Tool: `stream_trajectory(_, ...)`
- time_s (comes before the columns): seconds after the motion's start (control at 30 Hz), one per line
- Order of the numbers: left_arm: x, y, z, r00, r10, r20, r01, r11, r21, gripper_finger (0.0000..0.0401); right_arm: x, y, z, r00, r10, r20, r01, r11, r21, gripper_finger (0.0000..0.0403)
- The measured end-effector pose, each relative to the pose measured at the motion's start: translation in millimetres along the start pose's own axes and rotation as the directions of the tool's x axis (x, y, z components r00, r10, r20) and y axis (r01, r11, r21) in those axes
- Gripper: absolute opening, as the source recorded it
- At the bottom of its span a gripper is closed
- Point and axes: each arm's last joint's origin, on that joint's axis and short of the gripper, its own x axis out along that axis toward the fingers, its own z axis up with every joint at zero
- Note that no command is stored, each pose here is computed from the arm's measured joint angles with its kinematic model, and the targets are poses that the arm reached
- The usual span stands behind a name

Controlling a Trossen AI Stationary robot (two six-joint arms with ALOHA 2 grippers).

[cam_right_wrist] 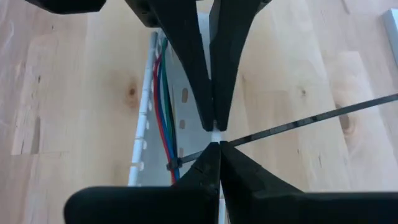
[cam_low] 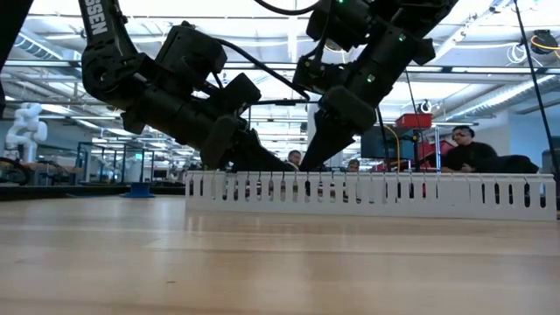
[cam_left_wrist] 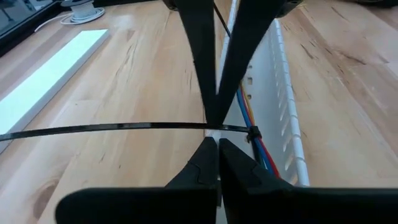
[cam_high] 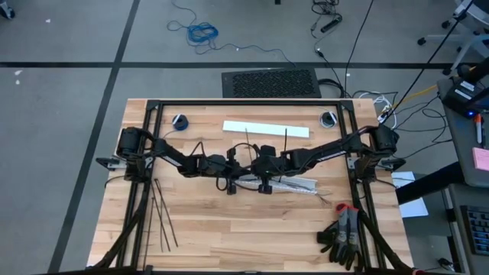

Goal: Ziptie cables
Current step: Put the colored ziptied cables into the white cable duct

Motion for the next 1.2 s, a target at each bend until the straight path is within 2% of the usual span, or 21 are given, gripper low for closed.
stream_trajectory(0.3,0.0,-0.3,-0.1,1.000,-0.003,-0.001,0.003,1.000,0.000,0.0002,16.2,-2.3,-3.5,1.000,-0.015,-0.011,0.015,1.000,0.005,0.0000)
stream_trajectory(0.87,-1.3,0.0,1.0,1.000,0.024,-0.013,-0.025,0.999,-0.024,0.0002,19.9,3.5,-8.1,0.999,0.013,-0.042,-0.011,0.999,0.049,0.0000)
stream_trajectory(1.2,-1.6,1.4,3.4,0.998,0.059,0.021,-0.058,0.998,-0.027,0.0018,19.4,5.3,-10.2,0.998,0.010,-0.061,-0.006,0.998,0.067,0.0000)
